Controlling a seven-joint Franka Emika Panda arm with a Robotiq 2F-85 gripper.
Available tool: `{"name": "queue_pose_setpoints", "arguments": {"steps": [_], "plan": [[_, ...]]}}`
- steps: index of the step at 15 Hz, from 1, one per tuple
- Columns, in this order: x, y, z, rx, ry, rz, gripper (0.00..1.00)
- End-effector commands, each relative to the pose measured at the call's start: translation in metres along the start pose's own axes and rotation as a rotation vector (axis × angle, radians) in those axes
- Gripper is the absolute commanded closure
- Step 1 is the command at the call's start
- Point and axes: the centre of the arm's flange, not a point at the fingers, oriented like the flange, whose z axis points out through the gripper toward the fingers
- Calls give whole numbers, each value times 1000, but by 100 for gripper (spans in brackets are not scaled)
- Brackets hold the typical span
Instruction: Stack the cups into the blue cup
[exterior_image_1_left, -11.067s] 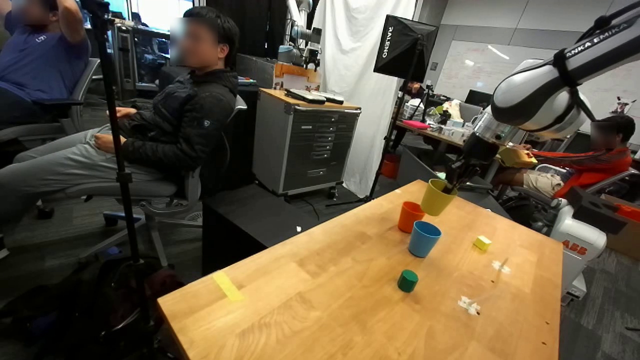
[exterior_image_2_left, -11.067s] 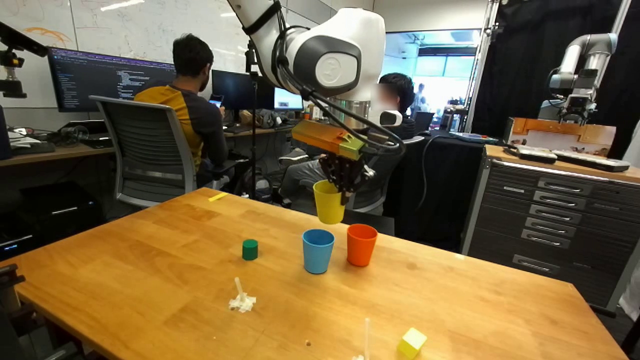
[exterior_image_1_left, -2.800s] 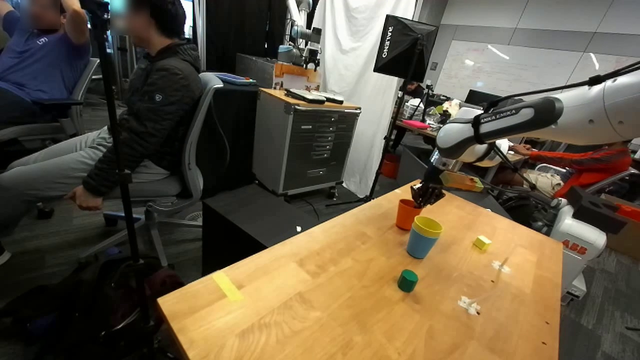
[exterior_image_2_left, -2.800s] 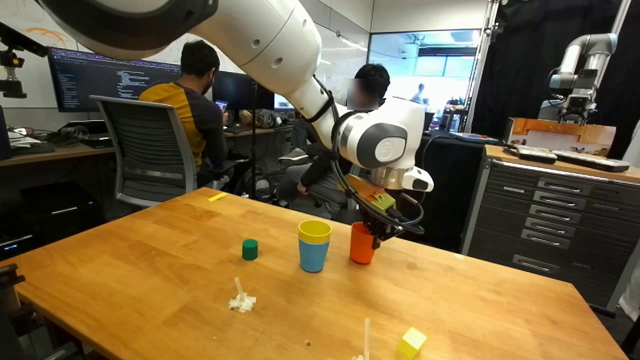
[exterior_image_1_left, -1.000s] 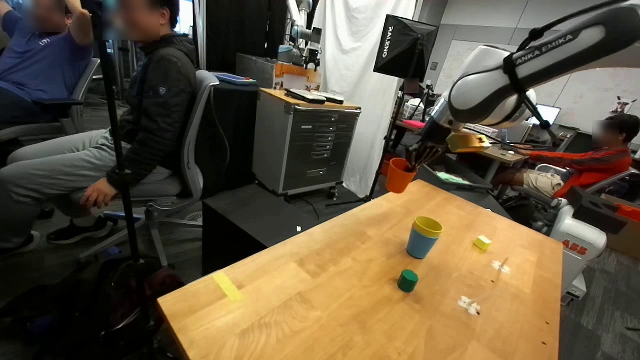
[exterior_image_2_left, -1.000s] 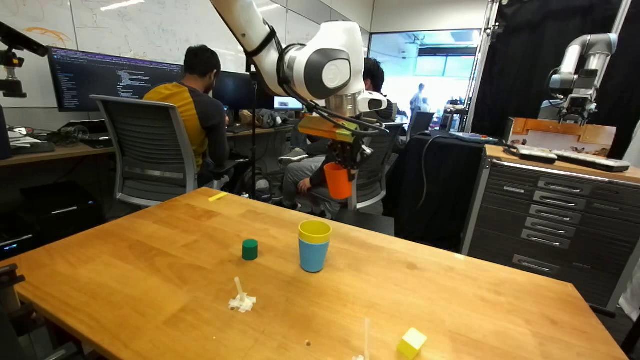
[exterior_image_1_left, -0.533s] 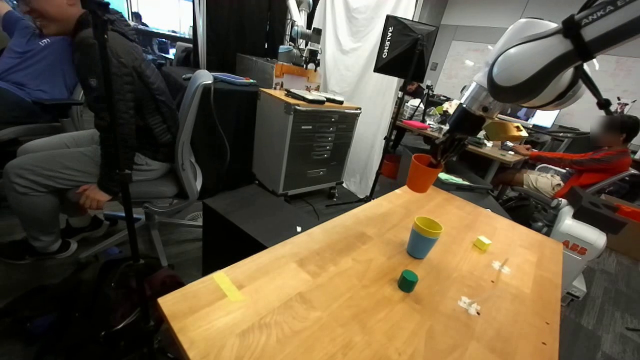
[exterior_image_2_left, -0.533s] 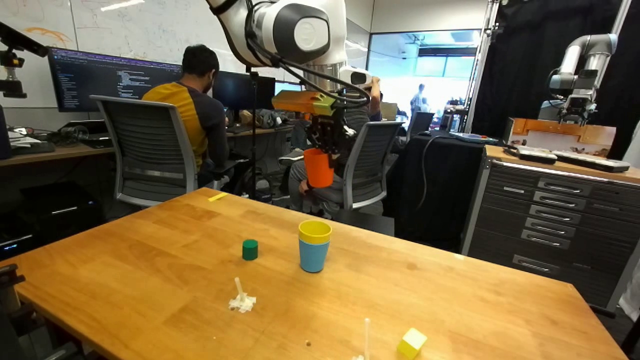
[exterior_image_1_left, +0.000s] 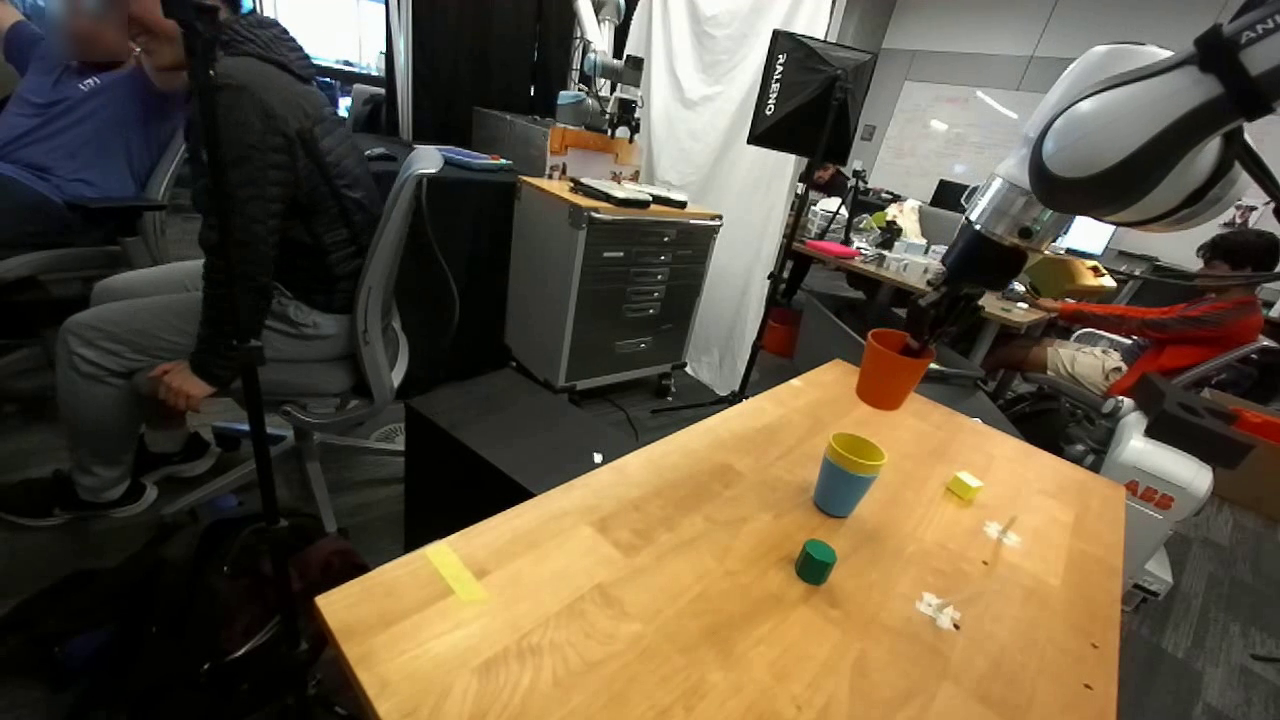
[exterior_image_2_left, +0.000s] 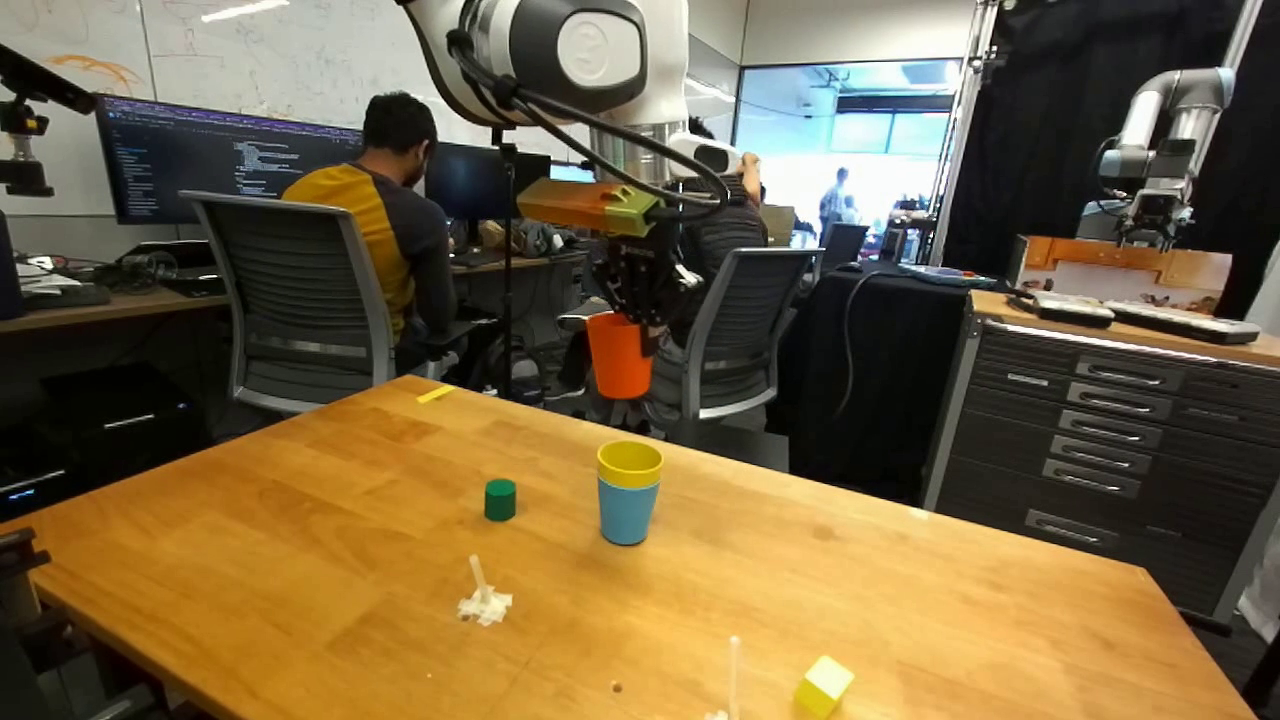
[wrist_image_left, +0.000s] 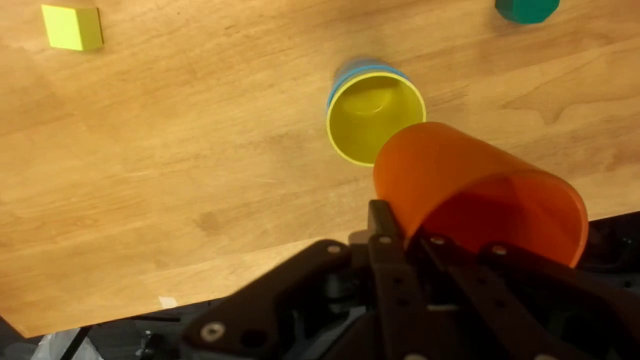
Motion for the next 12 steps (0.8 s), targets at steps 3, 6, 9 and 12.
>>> {"name": "queue_pose_setpoints", "arguments": {"steps": [3, 6, 9, 12], "plan": [[-15, 27, 5, 48, 21, 2, 97], [-13, 33, 10, 67, 40, -13, 97], [-11, 35, 20, 89, 25, -23, 97], [-11, 36, 32, 100, 13, -32, 97]]}}
